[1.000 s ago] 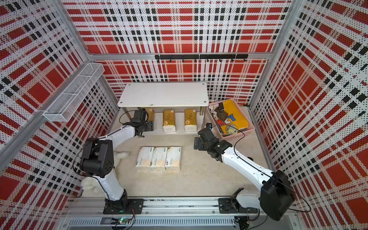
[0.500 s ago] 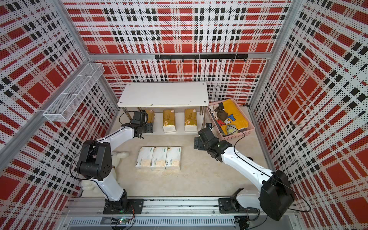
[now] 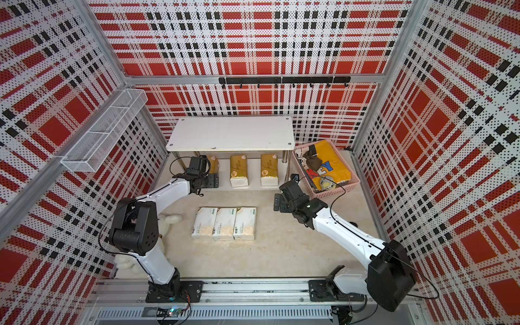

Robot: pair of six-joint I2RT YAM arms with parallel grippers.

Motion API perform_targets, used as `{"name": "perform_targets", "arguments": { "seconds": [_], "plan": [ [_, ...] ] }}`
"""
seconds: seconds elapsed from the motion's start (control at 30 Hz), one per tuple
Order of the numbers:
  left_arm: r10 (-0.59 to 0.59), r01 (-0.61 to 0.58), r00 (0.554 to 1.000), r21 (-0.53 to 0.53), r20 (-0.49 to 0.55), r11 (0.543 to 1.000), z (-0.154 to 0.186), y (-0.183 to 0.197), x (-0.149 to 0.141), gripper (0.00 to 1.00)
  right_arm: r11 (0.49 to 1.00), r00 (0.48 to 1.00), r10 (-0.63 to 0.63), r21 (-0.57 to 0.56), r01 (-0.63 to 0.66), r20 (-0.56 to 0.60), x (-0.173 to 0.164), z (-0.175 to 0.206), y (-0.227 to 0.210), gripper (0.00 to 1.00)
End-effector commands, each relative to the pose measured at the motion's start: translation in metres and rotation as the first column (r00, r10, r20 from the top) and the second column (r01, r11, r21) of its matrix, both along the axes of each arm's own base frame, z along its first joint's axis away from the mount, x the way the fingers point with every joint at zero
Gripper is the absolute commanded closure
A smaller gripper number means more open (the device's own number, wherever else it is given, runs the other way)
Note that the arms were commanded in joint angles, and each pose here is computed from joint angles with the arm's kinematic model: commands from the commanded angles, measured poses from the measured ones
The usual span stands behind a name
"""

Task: Place the tissue boxes on the shelf by color
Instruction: Place a box of tissues on the shelf.

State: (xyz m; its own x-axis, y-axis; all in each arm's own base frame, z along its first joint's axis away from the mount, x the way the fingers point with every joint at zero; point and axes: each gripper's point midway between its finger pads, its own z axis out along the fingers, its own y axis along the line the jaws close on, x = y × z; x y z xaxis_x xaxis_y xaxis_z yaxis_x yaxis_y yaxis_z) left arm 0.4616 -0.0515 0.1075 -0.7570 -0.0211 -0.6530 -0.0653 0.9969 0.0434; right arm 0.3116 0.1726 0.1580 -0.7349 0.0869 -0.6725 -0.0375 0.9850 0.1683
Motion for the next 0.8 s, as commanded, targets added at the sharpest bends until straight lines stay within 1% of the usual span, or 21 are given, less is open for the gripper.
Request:
{"name": "perform_targets", "arguments": {
  "seconds": [0.0, 0.17, 0.37, 0.6, 0.73, 0.77],
  "plan": [
    [0.062, -0.062, 0.996, -0.003, 0.071, 0.998, 0.031, 0.01, 0.004, 0.08, 1.0, 1.0, 0.002, -0.004, -0.002, 0.018, -0.003, 0.003, -0.002, 0.0],
    [0.068, -0.069, 0.993, 0.003, 0.094, 0.998, 0.044, 0.007, -0.001, 0.08, 1.0, 1.0, 0.007, 0.002, -0.007, 0.018, -0.003, 0.003, -0.001, 0.0],
    [0.1, -0.104, 0.988, 0.025, 0.12, 0.994, 0.058, 0.014, -0.011, 0.08, 1.0, 1.0, 0.014, 0.006, -0.014, 0.022, -0.002, 0.005, 0.001, 0.0],
    [0.087, -0.088, 0.984, 0.001, 0.154, 0.996, 0.077, 0.01, -0.022, 0.07, 1.0, 1.0, 0.016, 0.013, -0.017, 0.023, -0.005, 0.005, 0.0, 0.0],
    [0.091, -0.091, 0.976, -0.007, 0.197, 0.996, 0.099, 0.005, -0.035, 0.07, 1.0, 1.0, 0.012, 0.01, -0.012, 0.021, -0.006, 0.003, -0.001, 0.0],
    [0.069, -0.068, 0.975, -0.014, 0.21, 0.998, 0.105, -0.008, -0.042, 0.07, 1.0, 1.0, 0.007, 0.006, -0.007, 0.021, -0.006, 0.002, -0.002, 0.0]
  ]
}}
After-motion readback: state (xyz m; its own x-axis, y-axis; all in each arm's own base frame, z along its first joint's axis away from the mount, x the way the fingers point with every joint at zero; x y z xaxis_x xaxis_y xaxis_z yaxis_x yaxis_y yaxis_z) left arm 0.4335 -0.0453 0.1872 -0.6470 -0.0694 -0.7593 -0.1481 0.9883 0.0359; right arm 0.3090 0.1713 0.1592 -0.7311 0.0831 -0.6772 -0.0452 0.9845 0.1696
